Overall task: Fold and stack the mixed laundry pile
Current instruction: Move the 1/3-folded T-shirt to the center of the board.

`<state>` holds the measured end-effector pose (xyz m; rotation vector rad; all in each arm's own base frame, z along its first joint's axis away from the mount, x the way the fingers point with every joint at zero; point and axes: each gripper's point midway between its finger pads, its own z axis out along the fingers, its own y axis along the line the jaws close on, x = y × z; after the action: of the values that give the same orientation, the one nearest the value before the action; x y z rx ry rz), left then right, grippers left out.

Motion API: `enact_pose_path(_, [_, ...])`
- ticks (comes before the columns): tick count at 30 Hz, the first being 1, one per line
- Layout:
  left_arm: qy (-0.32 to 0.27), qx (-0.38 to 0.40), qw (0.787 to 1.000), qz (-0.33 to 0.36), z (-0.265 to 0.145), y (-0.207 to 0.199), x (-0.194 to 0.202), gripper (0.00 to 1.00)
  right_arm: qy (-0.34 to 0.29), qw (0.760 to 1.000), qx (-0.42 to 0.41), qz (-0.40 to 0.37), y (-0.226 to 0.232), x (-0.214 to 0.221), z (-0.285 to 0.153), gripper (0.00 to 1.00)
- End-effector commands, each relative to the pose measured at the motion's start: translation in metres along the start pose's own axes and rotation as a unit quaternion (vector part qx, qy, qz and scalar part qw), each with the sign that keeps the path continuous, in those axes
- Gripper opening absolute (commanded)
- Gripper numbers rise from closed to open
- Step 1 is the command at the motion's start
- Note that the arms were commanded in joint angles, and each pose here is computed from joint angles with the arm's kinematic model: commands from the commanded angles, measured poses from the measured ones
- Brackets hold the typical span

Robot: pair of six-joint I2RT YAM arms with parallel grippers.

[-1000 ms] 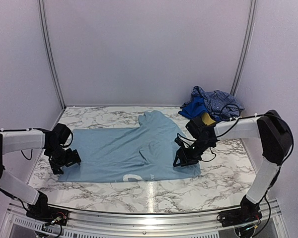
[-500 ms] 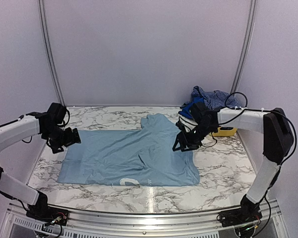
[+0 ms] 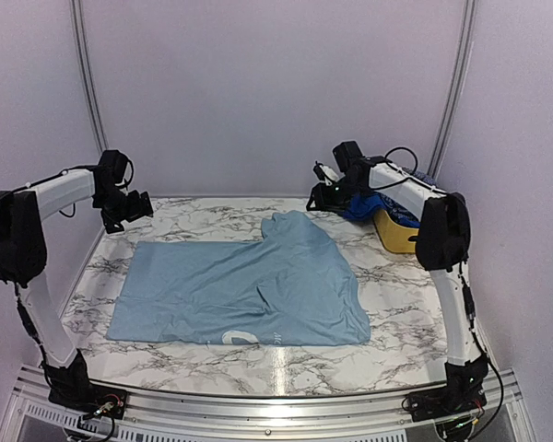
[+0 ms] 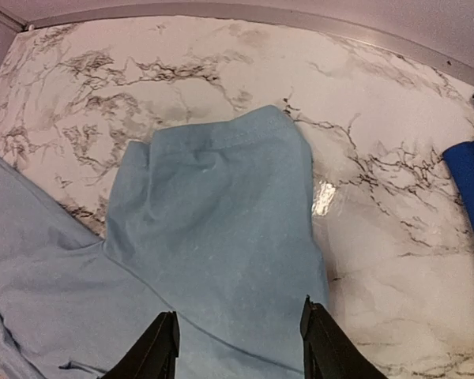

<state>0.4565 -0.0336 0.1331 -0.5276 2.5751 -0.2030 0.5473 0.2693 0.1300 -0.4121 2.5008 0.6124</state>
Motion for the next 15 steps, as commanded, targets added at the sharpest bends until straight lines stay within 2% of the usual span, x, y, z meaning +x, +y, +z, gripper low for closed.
enact_pose_path(1, [0.007, 0.02, 1.0, 0.012, 0.017, -0.007, -0.018, 0.99, 0.009, 0.999, 0.044, -0.001, -0.029, -0.001, 0.021, 0.49])
enact_pose_path(8, [0.026, 0.018, 0.999, 0.018, 0.038, -0.006, -0.015, 0.99, -0.006, 0.993, 0.121, -0.012, -0.066, 0.0, 0.044, 0.48])
enact_pose_path(15, [0.043, -0.003, 0.998, 0.034, 0.058, 0.005, -0.007, 0.99, -0.014, 0.993, 0.116, -0.013, -0.072, 0.002, 0.071, 0.45])
